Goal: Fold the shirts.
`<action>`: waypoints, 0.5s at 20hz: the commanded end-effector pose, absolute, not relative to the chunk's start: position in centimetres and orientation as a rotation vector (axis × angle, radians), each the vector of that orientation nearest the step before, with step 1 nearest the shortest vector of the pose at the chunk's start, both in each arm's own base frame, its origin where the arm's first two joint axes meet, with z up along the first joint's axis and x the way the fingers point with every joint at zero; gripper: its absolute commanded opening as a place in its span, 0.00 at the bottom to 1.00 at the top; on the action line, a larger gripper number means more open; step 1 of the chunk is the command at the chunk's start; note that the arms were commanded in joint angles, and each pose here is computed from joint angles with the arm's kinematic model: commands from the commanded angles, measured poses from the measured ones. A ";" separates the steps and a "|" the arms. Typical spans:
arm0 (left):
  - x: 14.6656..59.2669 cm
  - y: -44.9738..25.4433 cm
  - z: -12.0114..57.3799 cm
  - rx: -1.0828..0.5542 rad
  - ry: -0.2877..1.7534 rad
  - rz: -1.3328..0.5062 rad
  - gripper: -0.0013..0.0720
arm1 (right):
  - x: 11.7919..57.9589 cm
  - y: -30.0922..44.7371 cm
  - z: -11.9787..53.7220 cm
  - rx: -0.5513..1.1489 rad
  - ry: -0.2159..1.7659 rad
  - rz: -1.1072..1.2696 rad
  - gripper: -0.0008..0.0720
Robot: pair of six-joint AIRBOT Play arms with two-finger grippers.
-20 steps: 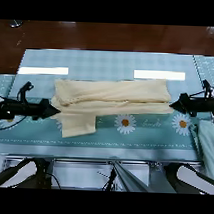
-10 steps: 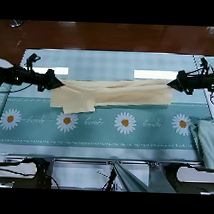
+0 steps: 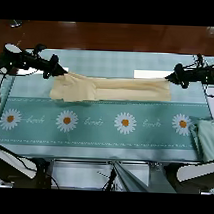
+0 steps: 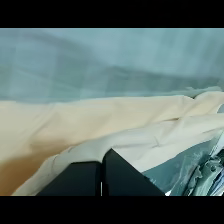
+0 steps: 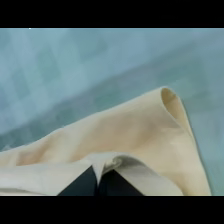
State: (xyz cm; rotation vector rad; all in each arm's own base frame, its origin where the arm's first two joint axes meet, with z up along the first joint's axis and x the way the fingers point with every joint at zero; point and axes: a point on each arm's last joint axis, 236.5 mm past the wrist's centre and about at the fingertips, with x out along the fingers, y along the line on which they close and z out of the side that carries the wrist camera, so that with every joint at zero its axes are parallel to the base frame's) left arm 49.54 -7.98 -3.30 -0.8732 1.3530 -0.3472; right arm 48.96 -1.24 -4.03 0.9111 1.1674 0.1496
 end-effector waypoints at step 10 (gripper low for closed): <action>40.6 9.2 -1.5 -0.632 1.458 0.009 0.98 | 42.2 -8.1 -4.7 0.796 1.393 0.129 0.86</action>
